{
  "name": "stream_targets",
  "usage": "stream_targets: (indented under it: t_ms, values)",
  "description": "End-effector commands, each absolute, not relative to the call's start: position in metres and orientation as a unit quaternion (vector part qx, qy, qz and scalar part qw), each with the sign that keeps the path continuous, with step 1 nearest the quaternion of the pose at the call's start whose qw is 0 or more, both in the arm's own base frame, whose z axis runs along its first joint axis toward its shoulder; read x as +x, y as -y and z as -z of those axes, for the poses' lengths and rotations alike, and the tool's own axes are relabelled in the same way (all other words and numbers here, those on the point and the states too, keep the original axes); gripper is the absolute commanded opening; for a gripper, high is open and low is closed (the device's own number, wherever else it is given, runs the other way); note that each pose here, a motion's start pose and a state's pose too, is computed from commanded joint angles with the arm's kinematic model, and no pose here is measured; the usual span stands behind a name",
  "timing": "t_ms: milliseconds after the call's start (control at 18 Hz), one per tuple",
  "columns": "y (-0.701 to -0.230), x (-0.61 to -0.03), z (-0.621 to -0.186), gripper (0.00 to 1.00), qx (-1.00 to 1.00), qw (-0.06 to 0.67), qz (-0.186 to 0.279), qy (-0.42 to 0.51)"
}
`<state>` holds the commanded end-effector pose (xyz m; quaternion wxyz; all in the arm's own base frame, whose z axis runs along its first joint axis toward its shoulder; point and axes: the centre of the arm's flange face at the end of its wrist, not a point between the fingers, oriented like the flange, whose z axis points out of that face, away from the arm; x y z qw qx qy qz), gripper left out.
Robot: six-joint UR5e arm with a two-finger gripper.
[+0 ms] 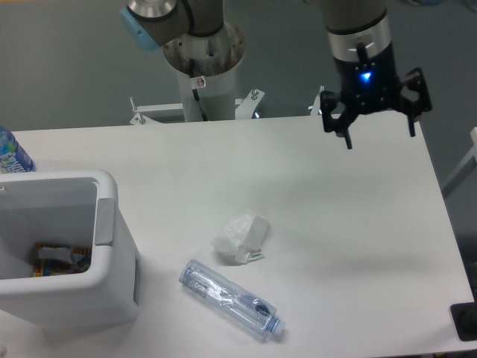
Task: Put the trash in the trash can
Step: 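Move the open gripper down toward the crumpled white tissue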
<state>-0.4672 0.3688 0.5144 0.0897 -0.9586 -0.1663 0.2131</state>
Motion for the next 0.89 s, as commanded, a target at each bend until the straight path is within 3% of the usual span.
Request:
stream_targets:
  t_ms: [444,889]
  values:
    - [-0.377,-0.463,-0.485,1.0,-0.966,0.079,-0.188,0.16]
    - [-0.409,-0.424,-0.405,1.0,-0.984,0.052,-0.12,0.121]
